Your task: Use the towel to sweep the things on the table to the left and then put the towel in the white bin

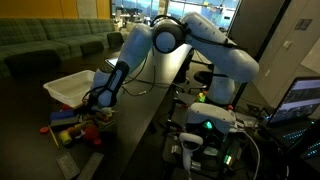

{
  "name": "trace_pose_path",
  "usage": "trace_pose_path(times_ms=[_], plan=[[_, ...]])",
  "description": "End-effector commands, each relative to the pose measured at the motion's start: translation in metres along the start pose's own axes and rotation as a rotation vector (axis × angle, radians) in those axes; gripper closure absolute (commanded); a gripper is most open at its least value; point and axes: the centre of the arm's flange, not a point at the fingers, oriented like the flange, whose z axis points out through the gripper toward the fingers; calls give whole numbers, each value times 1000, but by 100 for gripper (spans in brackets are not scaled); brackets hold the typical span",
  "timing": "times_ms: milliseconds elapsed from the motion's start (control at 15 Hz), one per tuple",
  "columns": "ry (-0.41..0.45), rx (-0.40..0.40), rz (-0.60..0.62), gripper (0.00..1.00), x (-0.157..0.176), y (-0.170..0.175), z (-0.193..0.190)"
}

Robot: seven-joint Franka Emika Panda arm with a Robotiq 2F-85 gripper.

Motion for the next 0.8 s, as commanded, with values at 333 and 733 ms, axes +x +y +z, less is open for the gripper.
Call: trace_pose_path(times_ms=[333,733], plan=[[15,123,-109,100,-18,-144,8],[21,216,-159,100,-20,-213,-19]])
